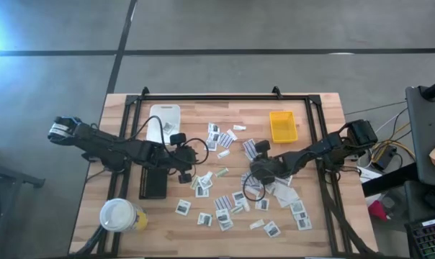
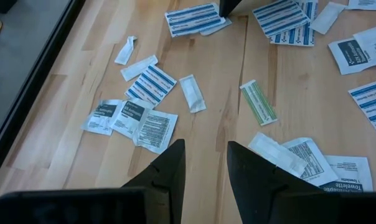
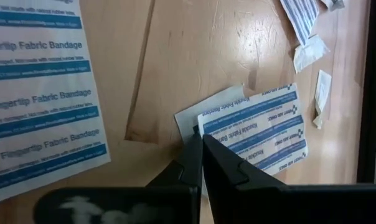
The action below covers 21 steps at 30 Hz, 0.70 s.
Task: Pick & Place First Aid Supplies
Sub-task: Put the blue bandage pack into the yellow bin
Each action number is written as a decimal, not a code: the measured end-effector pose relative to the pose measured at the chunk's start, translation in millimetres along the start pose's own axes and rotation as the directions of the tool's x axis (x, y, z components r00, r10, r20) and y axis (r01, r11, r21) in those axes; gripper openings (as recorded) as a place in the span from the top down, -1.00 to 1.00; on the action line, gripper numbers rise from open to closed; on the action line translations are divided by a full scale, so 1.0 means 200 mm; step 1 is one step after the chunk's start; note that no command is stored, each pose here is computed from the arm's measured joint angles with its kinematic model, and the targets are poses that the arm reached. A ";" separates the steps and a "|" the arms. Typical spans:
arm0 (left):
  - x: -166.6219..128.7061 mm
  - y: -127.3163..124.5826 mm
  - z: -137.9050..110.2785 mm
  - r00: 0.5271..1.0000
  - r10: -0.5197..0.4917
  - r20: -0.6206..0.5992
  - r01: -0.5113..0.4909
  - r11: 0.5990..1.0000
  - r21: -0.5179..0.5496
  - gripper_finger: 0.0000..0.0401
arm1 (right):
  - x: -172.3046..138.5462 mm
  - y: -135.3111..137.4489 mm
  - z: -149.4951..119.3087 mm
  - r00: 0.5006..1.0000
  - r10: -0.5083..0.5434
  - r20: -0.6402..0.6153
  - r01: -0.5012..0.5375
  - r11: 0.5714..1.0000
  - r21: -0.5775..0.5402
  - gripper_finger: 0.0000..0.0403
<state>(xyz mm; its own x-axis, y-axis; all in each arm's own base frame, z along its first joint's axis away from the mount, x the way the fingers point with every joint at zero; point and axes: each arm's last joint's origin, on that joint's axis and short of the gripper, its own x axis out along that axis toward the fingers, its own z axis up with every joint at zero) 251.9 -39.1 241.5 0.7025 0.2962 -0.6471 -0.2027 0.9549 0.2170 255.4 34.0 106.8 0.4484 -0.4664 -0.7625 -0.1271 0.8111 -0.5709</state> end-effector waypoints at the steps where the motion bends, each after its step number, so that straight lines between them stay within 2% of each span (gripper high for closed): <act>1: 0.00 0.00 0.00 1.000 0.000 0.000 0.000 1.000 0.000 0.44 | 0.00 0.00 0.00 1.000 0.000 0.001 0.000 1.000 0.003 0.96; 8: 0.00 0.00 0.00 1.000 0.000 0.000 0.000 1.000 -0.001 0.44 | -0.07 -0.03 0.02 1.000 0.001 0.019 -0.002 0.999 0.051 0.96; 21: 0.00 0.00 0.00 1.000 0.001 -0.002 -0.001 1.000 0.000 0.44 | -0.28 -0.17 0.05 0.989 -0.031 0.145 0.005 0.984 0.176 0.96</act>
<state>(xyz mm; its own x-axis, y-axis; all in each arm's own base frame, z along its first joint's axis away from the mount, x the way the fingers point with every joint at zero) 251.7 -38.8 241.0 0.7010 0.2972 -0.6483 -0.2037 0.9546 0.2174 244.4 36.3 171.1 0.5755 -0.4354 -0.6922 0.0332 0.8583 -0.5121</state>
